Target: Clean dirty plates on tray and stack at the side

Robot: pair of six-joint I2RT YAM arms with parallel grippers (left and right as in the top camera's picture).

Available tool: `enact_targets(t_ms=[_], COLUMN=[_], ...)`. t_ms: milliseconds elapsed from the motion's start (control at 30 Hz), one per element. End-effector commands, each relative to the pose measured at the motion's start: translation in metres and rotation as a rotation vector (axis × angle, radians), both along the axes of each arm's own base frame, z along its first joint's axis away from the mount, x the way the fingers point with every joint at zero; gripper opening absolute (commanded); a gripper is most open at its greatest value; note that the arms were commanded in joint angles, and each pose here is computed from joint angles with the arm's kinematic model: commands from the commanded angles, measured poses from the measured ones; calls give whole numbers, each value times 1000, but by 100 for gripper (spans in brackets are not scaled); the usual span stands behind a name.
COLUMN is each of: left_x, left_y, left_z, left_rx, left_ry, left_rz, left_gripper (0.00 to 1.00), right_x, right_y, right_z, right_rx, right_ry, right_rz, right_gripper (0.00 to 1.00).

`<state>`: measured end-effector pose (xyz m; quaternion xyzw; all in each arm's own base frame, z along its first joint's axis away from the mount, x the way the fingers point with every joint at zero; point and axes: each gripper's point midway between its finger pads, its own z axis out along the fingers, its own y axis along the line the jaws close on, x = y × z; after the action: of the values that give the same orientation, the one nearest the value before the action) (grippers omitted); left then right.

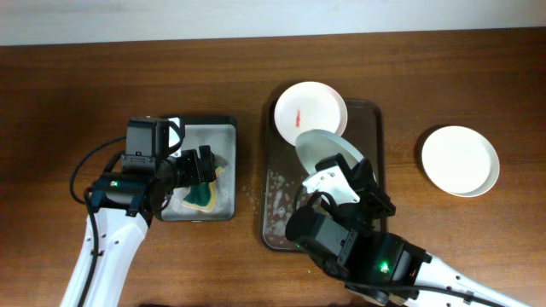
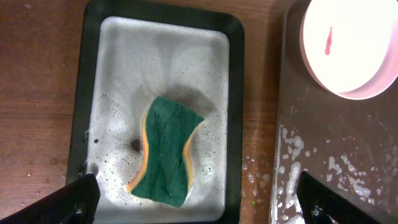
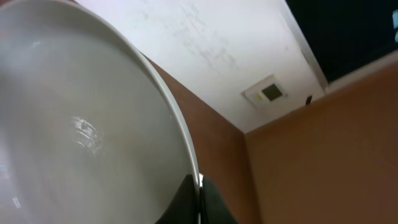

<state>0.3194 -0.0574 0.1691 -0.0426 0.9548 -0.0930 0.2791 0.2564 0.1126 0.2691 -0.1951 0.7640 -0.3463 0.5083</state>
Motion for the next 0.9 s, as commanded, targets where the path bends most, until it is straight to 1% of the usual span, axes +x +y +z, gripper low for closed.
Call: enact_targets(t_ms=[0,33,67,100,167,200,300,333,367,400,433,467,533,567,667,700,733,800,833,867], left_x=[2,2,2,2,2,2,2,2,2,2,2,2,2,2,2,2,2,2,2,2], left_y=[-1,-1,-1,-1,-1,-1,-1,-1,-1,-1,-1,-1,-1,-1,-1,-1,-1,-1,-1,-1], left_z=[10,10,10,10,10,10,10,10,10,10,10,10,10,10,10,10,10,10,10,10], left_rx=[-2,-2,-2,-2,-2,-2,-2,-2,-2,-2,-2,-2,-2,-2,-2,-2,-2,-2,-2,-2], left_ry=[-29,-29,-29,-29,-29,-29,-29,-29,-29,-29,-29,-29,-29,-29,-29,-29,-29,-29,-29,-29], left_rz=[-19,-19,-19,-19,-19,-19,-19,-19,-19,-19,-19,-19,-19,-19,-19,-19,-19,-19,-19,-19], left_gripper=[99,99,99,99,99,99,99,99,99,100,99,99,99,99,99,99,100,99,100,99], right_x=[9,12,20,27,41,50,61,62,61,59,56,50,44,41,37,38,41,53,76,91], right_y=[-3,-4,-10,-14,-35,-61,-124,-163,-186,-222,-251,-281,-315,-333,-336,-335,-336,-331,-308,-288], right_z=[-20,-30,-50,-60,-70,-76,-85,-89,-92,-98,-105,-118,-143,-166,-201,-205,-200,-183,-157,-140], right_rx=[269,354,536,642,781,886,1114,1223,1280,1366,1409,1444,1487,1504,1523,1518,1513,1491,1504,1499], right_ry=[37,79,159,214,260,280,282,244,216,163,116,66,30,33,111,125,115,123,151,176], right_rz=[-58,-72,-129,-156,-220,-295,-420,-504,-550,-617,-679,-780,-894,-954,-1019,-1020,-1005,-910,-744,-638], right_gripper=[4,4,4,4,4,4,4,4,4,4,4,4,4,4,4,37,51,51,51,51])
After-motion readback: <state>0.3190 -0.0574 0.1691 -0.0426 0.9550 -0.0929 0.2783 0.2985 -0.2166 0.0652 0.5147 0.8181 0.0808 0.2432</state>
